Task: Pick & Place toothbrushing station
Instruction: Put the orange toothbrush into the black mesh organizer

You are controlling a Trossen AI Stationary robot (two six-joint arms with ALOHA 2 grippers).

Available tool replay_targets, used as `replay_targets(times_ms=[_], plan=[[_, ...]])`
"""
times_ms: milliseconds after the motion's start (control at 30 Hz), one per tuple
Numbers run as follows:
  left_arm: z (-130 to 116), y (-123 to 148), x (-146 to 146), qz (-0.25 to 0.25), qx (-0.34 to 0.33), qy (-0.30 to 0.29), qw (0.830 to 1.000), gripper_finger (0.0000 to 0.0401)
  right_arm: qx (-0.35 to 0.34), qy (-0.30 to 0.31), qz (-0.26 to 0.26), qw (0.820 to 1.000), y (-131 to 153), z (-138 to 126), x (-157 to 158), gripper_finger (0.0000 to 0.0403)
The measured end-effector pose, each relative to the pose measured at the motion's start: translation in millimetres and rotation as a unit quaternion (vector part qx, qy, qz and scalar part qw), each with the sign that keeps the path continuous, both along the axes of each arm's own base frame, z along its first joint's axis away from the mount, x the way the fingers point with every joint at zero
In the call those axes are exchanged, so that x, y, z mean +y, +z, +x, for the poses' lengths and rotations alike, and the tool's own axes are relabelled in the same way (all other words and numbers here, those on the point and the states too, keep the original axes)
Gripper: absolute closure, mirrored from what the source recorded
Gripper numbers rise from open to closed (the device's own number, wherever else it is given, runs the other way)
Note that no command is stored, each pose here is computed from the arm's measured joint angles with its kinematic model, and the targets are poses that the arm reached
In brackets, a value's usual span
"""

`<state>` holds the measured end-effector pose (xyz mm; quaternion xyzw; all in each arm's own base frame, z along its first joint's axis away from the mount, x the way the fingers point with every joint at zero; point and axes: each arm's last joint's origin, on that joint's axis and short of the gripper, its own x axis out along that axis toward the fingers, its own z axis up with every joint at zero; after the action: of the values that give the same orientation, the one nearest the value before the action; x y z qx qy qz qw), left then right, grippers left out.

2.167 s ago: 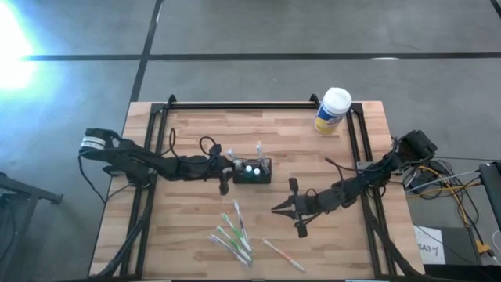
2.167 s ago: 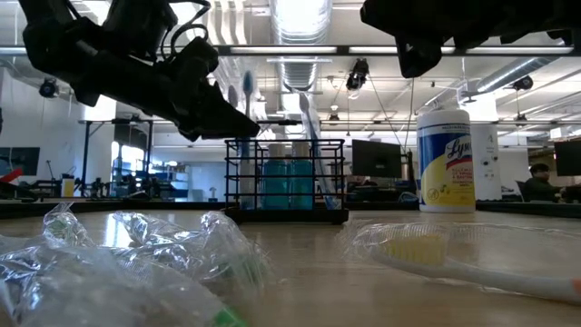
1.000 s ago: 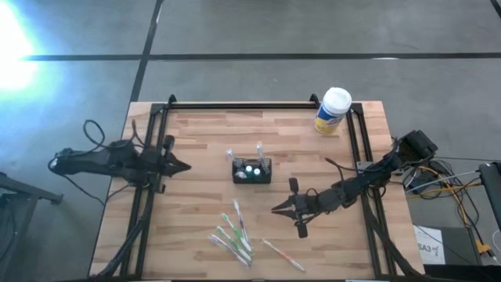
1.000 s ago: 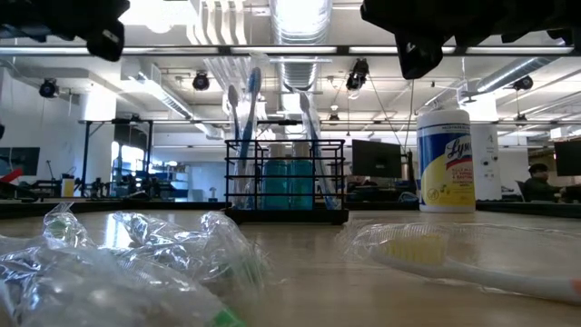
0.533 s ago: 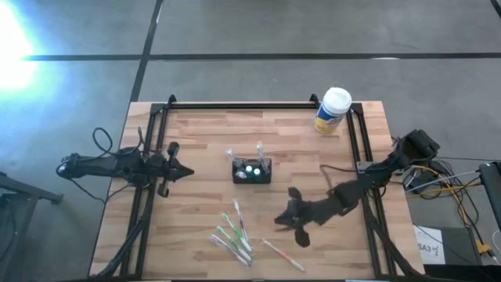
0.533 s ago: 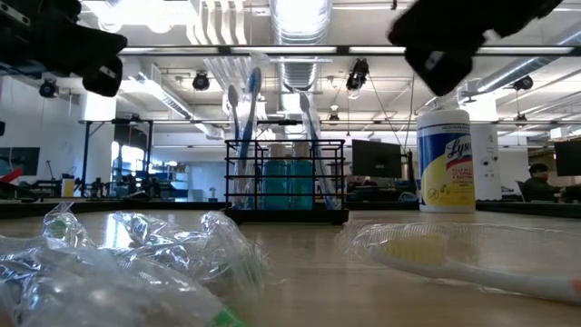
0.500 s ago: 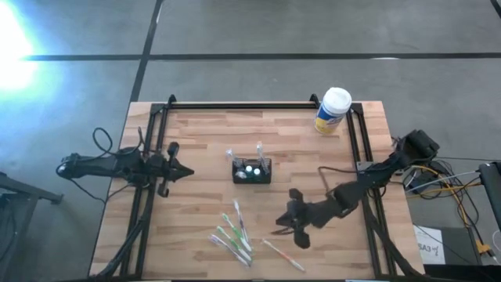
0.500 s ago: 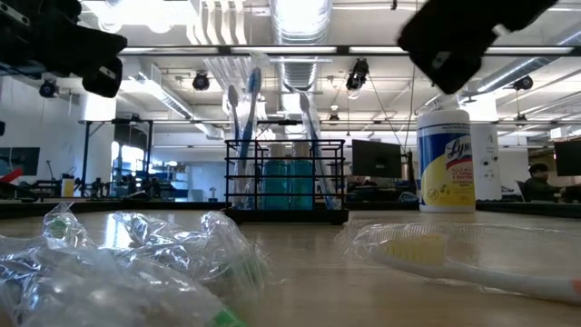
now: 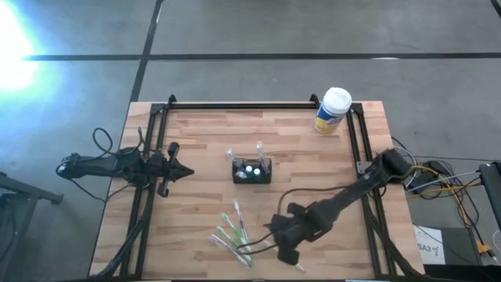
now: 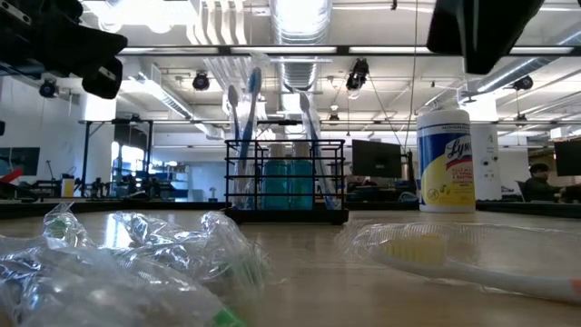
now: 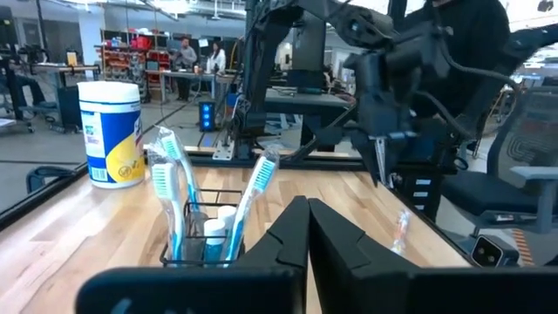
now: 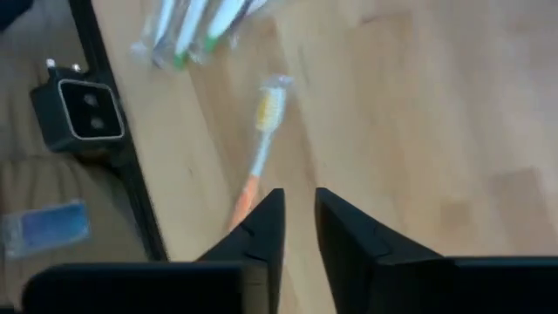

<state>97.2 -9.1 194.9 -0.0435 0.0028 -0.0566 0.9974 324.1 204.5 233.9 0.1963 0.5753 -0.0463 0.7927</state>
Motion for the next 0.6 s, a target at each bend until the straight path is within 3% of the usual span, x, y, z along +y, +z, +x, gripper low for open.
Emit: replay_targets(times_ms=[367,600], plan=[[0,0,0,0.000,0.000,0.000,1.000,0.0396,0.045,0.024,0.011,0.999,-33,34,22,0.0195],[0,0,0,-0.006,0.001,0.000,1.000,0.0387,0.101,0.024,0.026,0.994,-66,37,26,0.0154]])
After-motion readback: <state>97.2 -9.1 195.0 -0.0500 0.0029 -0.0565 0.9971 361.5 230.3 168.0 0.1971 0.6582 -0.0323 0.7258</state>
